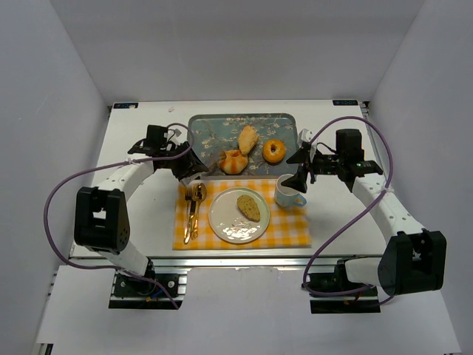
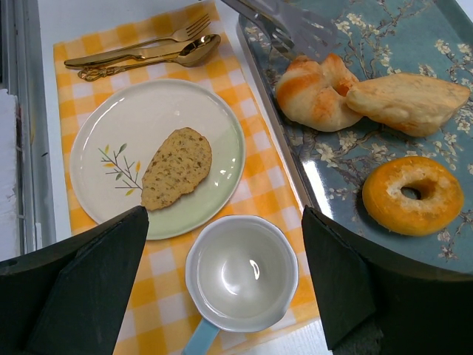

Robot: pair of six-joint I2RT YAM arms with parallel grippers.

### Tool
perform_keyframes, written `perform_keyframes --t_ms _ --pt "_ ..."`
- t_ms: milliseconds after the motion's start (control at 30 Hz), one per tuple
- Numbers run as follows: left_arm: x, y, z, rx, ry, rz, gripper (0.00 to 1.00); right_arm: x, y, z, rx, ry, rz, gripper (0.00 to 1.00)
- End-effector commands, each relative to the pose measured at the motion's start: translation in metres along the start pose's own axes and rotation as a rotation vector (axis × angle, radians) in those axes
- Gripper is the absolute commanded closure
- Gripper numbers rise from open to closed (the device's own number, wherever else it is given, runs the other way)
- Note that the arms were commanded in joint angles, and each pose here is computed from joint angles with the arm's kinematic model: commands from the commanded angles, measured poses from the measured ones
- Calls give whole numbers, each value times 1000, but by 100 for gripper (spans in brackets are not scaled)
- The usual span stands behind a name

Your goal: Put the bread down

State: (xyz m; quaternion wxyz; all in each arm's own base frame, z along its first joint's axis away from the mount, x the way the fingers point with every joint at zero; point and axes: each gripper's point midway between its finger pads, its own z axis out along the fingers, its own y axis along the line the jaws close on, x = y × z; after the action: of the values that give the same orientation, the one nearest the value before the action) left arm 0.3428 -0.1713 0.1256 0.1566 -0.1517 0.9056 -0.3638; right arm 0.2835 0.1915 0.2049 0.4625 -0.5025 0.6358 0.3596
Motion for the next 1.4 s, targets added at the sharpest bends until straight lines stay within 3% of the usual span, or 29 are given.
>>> perform_keyframes --t_ms 0,333,467,500,600,700,1033,1367 --pt "-2 -19 -7 76 22 50 43 -15 -1 -4 2 -28 -39 11" --pt "10 -10 2 79 93 31 46 -14 0 -4 5 -27 -37 11" --pt "11 -13 4 105 105 25 62 -13 0 -4 6 -26 -37 11" --pt "11 -14 4 114 102 26 74 -14 0 -5 8 -25 -40 11" --pt "9 -21 1 144 86 29 91 -13 0 -5 9 -24 -40 11" --pt "5 -31 -8 177 46 38 100 -13 0 -5 11 -22 -39 11" --pt "2 -54 -54 232 -89 41 100 -12 3 -5 4 -21 -41 11" --pt "67 -42 -94 211 -29 3 100 -12 5 -6 -9 -21 -45 11"
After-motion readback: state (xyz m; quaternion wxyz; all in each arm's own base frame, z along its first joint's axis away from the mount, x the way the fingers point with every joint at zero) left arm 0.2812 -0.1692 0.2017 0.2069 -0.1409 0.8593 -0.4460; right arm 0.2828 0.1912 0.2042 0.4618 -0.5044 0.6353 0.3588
